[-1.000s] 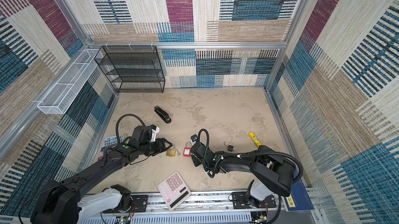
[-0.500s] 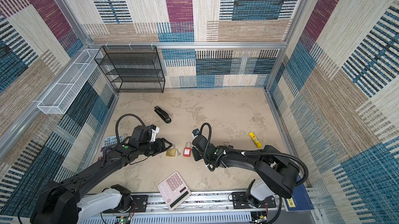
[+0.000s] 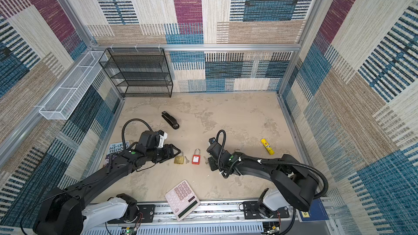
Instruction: Lock with the key
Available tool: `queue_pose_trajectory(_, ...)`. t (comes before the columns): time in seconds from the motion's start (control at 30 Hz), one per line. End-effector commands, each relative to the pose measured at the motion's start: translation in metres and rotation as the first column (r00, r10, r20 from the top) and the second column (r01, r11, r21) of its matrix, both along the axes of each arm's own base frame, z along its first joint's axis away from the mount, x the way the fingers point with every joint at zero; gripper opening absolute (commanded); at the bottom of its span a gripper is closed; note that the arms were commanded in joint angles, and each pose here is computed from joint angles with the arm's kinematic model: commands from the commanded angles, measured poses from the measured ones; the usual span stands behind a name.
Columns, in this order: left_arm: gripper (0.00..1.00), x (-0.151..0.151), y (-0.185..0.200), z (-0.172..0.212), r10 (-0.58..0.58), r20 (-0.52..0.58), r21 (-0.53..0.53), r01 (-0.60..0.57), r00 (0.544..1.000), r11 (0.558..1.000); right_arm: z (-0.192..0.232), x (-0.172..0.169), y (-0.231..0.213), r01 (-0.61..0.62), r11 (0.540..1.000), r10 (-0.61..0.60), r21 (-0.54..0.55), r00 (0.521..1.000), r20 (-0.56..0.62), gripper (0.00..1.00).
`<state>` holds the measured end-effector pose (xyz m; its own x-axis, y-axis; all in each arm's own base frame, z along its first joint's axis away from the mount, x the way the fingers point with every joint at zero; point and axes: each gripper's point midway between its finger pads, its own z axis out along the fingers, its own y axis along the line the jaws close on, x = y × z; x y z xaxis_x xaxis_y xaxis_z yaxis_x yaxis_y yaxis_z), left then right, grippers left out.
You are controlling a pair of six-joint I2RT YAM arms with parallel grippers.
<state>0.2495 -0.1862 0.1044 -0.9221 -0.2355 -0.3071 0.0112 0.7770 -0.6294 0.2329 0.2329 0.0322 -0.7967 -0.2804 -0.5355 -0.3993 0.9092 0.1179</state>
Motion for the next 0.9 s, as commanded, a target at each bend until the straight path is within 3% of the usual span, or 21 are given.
queue_pose_trajectory(0.0, 0.63, 0.000, -0.002, 0.003, -0.010, 0.005, -0.008, 0.010, 1.000, 1.000, -0.004, -0.005, 0.008, -0.029, 0.999, 0.030, 0.027, 0.999, -0.032, 0.12)
queue_pose_trajectory(0.4, 0.63, -0.002, -0.002, 0.000, -0.013, 0.001, -0.007, 0.013, 1.000, 1.000, -0.009, -0.013, 0.030, -0.086, 0.991, 0.096, 0.100, 0.991, -0.095, 0.09)
queue_pose_trajectory(0.87, 0.63, -0.003, -0.001, 0.001, -0.016, 0.004, 0.002, 0.016, 1.000, 1.000, -0.002, -0.012, 0.039, -0.101, 0.984, 0.115, 0.147, 0.989, -0.089, 0.10)
